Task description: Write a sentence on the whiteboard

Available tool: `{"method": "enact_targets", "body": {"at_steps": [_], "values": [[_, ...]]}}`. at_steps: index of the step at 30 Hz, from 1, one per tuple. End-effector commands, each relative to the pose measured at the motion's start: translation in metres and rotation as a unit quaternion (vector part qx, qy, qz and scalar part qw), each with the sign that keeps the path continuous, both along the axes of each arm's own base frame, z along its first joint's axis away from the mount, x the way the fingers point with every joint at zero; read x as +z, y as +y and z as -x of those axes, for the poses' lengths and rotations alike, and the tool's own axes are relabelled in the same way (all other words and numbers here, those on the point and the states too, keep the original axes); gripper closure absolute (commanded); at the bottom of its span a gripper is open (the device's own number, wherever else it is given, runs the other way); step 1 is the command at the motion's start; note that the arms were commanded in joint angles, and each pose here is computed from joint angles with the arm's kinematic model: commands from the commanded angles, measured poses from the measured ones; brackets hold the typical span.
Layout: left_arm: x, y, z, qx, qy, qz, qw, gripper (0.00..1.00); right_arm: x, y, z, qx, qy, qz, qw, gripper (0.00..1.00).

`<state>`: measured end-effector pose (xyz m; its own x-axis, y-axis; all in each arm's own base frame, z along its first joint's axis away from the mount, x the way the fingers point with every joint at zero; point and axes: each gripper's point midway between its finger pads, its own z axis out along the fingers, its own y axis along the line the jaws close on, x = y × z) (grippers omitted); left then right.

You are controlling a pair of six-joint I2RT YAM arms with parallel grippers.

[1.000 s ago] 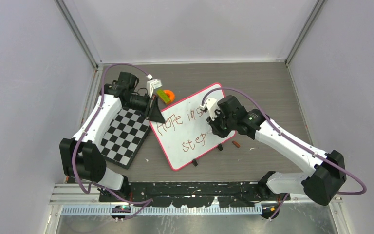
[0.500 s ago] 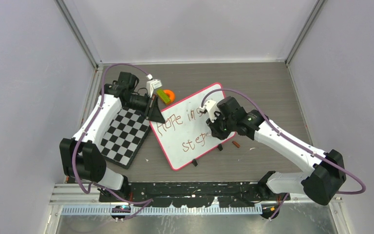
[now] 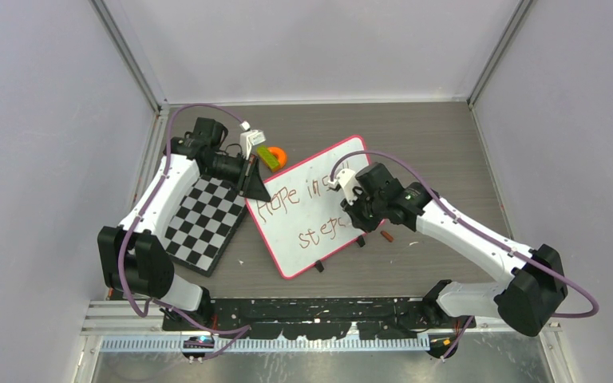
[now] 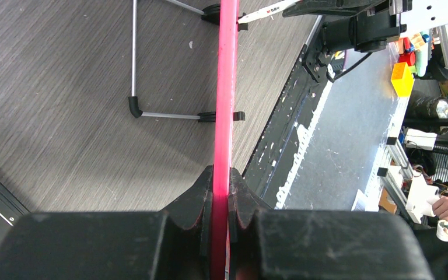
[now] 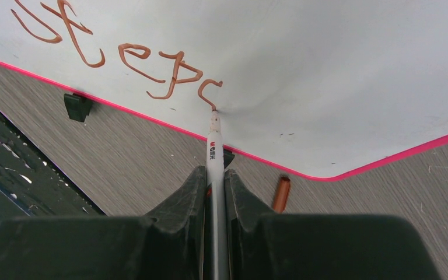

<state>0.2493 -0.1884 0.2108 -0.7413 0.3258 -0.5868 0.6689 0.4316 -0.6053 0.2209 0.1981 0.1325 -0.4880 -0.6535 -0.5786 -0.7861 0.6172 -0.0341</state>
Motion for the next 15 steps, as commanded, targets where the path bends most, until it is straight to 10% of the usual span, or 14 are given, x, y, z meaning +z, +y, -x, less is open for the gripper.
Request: {"method": "enact_targets", "body": {"at_steps": [1,15], "values": [[-0.001,0.001,-0.01,0.005,-0.024,-0.008,1.0,1.0,0.002,0.0,-0.007,-0.003,-0.015,-0.002,1.0,1.0],[-0.003,0.002,-0.009,0.005,-0.022,-0.013,1.0,1.0,0.019,0.024,0.005,0.034,-0.013,-0.034,0.999,1.0]]}}
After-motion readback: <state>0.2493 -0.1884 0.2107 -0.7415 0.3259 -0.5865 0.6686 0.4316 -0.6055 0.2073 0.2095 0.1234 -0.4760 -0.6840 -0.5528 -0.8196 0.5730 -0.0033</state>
